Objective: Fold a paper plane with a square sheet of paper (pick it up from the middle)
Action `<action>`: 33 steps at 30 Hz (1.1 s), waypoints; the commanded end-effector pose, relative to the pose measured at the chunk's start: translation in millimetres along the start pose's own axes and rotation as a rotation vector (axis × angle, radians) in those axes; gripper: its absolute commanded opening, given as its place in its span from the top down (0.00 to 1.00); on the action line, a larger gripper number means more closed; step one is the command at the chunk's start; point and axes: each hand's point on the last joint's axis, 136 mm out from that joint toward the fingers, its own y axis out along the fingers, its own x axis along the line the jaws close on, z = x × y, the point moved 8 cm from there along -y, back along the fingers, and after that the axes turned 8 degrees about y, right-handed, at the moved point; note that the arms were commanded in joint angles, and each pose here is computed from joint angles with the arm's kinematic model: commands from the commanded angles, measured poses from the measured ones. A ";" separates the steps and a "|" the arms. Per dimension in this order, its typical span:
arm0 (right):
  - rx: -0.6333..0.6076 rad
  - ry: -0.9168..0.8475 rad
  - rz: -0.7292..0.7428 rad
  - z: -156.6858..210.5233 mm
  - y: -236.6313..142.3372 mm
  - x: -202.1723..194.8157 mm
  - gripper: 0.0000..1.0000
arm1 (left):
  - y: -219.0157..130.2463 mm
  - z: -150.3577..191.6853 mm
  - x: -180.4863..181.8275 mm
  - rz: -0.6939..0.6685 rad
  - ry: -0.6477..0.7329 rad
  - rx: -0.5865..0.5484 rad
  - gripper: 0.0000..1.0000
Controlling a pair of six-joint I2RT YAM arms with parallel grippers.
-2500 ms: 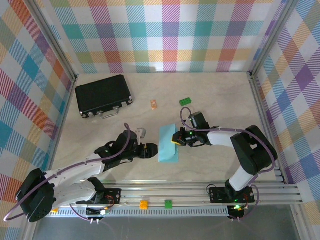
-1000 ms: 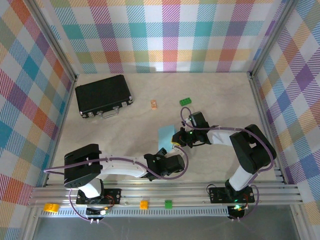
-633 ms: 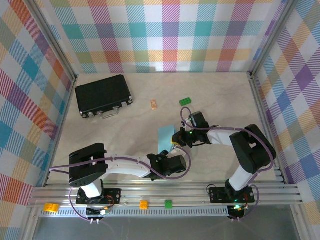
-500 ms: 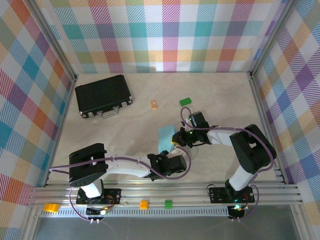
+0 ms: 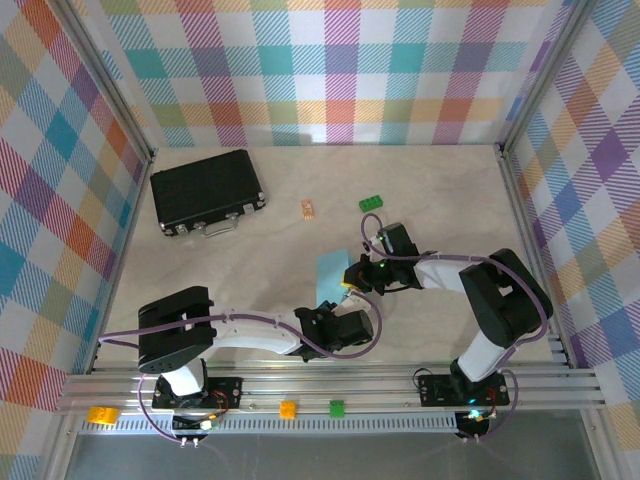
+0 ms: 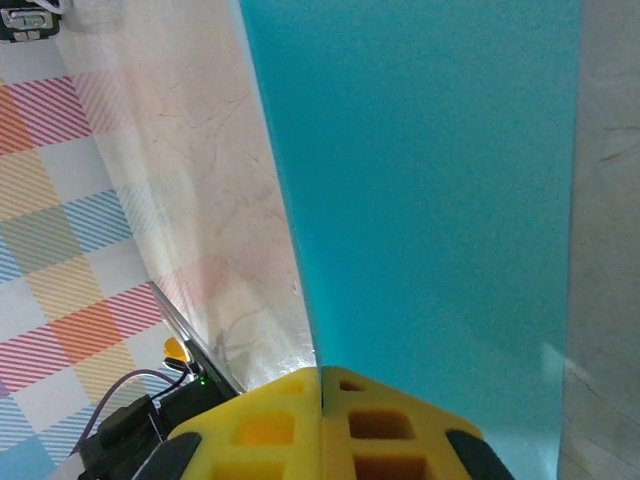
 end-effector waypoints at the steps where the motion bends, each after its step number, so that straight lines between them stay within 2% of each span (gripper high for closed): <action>1: 0.019 0.015 -0.012 2.2 0.1 -2.3 0.95 | 1.5 -6.5 1.9 -0.012 -0.012 -0.014 0.87; 10: 0.020 0.000 -0.019 4.2 -2.2 -0.9 0.92 | 1.3 -10.1 5.4 -0.017 -0.023 -0.020 1.00; 13: 0.013 -0.018 -0.003 5.9 -5.9 1.2 0.84 | 1.2 -11.3 7.2 0.015 -0.039 -0.023 1.00; 16: -0.046 -0.066 0.070 7.4 -19.9 5.5 0.68 | 1.1 -14.1 10.5 0.097 -0.079 -0.022 1.00; 20: -0.207 -0.106 0.289 10.9 -51.9 0.8 0.58 | 3.6 -17.3 13.8 0.317 -0.187 -0.009 1.00; 22: -0.290 -0.105 0.372 12.4 -68.6 -4.9 0.56 | 6.2 -18.9 17.6 0.398 -0.257 -0.016 1.00; 24: -0.344 -0.109 0.378 15.7 -79.7 -9.7 0.52 | 10.5 -21.2 23.5 0.488 -0.337 -0.022 1.00; 28: -0.409 -0.108 0.348 22.4 -91.9 -18.1 0.50 | 21.5 -27.1 29.5 0.640 -0.449 -0.029 1.00; 33: -0.392 -0.091 0.320 31.9 -95.5 -25.4 0.50 | 33.9 -30.7 31.6 0.718 -0.511 -0.016 1.00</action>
